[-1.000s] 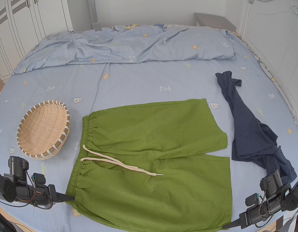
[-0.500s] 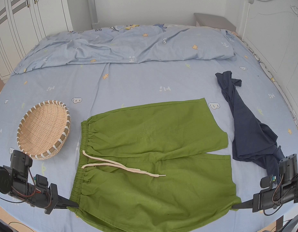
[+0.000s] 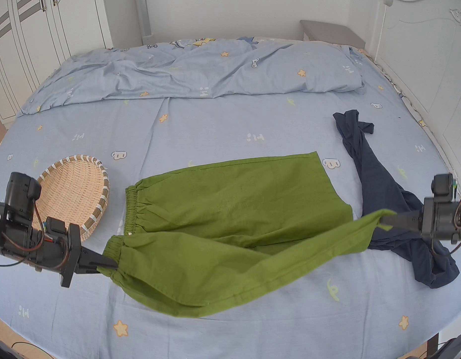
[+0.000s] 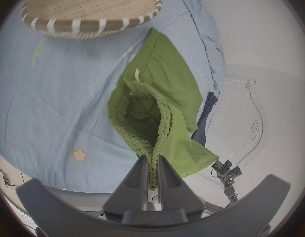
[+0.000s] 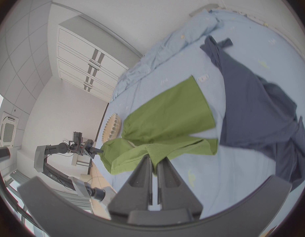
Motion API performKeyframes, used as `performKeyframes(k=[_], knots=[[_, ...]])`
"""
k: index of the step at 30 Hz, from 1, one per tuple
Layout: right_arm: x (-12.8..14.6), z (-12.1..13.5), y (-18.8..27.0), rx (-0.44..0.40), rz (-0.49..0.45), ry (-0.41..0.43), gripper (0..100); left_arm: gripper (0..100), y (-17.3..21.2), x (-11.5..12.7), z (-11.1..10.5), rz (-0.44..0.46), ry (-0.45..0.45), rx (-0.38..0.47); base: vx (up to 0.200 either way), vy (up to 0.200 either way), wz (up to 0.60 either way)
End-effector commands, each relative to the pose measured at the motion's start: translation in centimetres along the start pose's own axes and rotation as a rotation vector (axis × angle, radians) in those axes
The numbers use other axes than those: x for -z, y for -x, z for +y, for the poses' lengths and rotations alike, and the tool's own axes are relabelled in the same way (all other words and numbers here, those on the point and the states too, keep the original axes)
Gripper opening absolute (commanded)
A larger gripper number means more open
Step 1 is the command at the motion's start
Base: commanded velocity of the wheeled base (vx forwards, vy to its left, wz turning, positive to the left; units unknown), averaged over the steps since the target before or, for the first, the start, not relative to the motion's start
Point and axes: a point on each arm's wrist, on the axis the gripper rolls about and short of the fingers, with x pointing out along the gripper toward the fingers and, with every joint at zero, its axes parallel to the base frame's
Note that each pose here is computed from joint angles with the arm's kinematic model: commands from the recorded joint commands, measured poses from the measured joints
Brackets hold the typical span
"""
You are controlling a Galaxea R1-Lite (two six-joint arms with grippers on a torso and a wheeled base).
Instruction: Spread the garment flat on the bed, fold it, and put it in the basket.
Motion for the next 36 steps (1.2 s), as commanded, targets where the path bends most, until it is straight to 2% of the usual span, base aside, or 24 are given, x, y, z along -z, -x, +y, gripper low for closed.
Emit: performKeyframes(k=[1, 2, 5, 12, 19, 36], knots=[[-4.9, -0.4, -1.6, 0.015, -0.047, 0.004, 0, 0, -0.2, -4.4, -1.5, -0.024, 0.074, -0.003, 0.000, 0.000, 0.00], [-4.9, -0.4, -1.6, 0.015, -0.047, 0.004, 0, 0, -0.2, -4.4, -1.5, -0.024, 0.074, -0.003, 0.000, 0.000, 0.00], [-7.0, -1.3, -3.0, 0.027, -0.059, -0.005, 0, 0, -0.2, -6.4, -2.4, -0.033, 0.096, 0.000, 0.000, 0.000, 0.00], [-9.6, -2.7, -5.8, 0.040, -0.062, -0.010, 0, 0, -0.4, -8.9, -3.7, -0.067, 0.059, 0.023, 0.000, 0.000, 0.00], [-12.2, -3.4, -8.1, 0.052, -0.080, -0.004, 0, 0, -0.9, -11.7, -4.4, -0.085, 0.065, 0.016, 0.000, 0.000, 0.00], [-16.2, -3.9, -11.9, 0.049, -0.103, 0.023, 0, 0, -2.1, -15.1, -5.0, -0.105, 0.043, 0.019, 0.000, 0.000, 0.00]])
